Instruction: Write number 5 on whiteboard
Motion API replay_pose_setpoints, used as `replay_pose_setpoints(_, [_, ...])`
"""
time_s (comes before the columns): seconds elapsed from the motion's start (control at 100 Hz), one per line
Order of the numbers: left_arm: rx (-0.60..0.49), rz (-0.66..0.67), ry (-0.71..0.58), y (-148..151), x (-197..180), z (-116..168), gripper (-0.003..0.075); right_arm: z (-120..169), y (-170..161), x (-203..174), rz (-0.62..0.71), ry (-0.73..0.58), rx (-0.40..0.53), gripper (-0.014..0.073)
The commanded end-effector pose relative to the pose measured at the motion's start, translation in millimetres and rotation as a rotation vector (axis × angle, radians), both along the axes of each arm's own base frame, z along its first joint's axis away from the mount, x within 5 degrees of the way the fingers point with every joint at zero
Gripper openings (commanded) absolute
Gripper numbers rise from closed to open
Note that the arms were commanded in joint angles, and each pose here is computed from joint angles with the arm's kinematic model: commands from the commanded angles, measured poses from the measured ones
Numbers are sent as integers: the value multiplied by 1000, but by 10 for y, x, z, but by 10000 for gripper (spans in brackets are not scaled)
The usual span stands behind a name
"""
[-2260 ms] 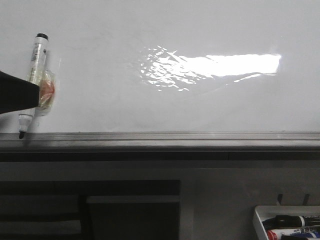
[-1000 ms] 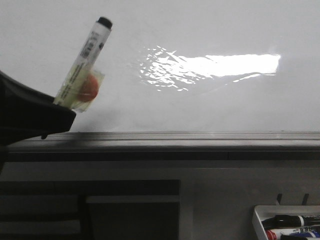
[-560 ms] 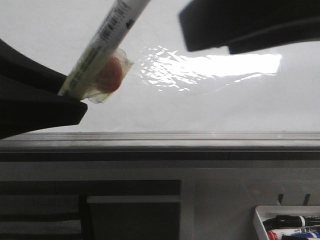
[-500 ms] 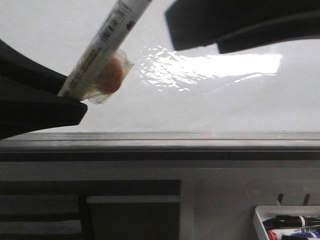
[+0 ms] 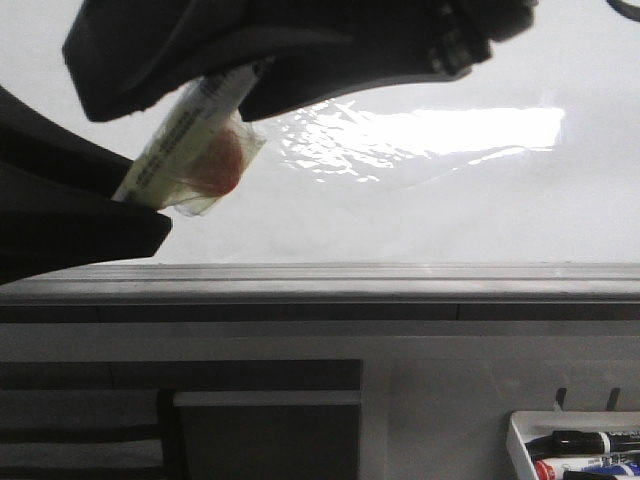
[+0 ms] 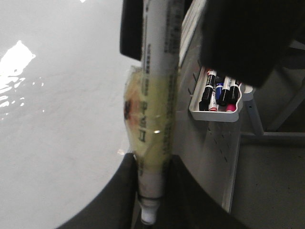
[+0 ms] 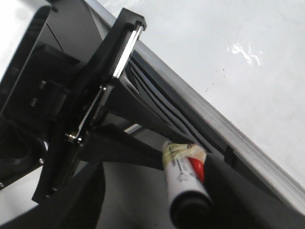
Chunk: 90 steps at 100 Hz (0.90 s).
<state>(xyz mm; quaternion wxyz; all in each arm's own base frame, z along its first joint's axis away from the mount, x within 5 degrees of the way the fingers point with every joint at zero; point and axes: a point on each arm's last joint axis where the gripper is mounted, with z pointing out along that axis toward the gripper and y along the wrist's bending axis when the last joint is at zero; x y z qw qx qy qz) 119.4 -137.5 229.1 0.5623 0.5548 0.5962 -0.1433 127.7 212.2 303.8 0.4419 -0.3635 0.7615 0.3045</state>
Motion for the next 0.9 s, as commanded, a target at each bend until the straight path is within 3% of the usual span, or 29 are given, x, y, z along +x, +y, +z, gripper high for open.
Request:
replay_pose_setpoints(0.0, [-74, -21, -17, -49, -2, 127, -20, 207, 23, 32, -12, -73, 98, 342])
replay_pose_setpoints(0.06, [-74, -21, -17, -49, -2, 127, -20, 207, 23, 32, -12, -73, 98, 249])
replay_pose_setpoints(0.16, [-74, -21, -17, -49, -2, 127, -20, 208, 11, 51, -22, -72, 99, -23])
replay_pose_setpoints(0.19, [-74, -21, -17, -49, -2, 127, -20, 200, 3, 60, -27, -69, 97, -66])
replay_pose_setpoints(0.38, [-75, -24, -18, -51, -4, 129, 15, 185, -13, 78, -35, -63, 86, -61])
replay_pose_setpoints(0.42, [-78, -26, -20, -52, -5, 132, 73, 185, -13, 78, -35, -63, 86, -61])
replay_pose_setpoints(0.53, [-84, -24, -16, -51, -6, 136, 328, 184, -13, 77, -35, -62, 85, -61])
replay_pose_setpoints(0.6, [-96, -4, 2, -45, 3, 137, 438, 176, -15, 74, -33, -57, 78, -61])
replay_pose_setpoints(0.89, [-192, 108, -6, 169, -106, 359, 458, 166, -89, 174, -97, -1, 85, -61])
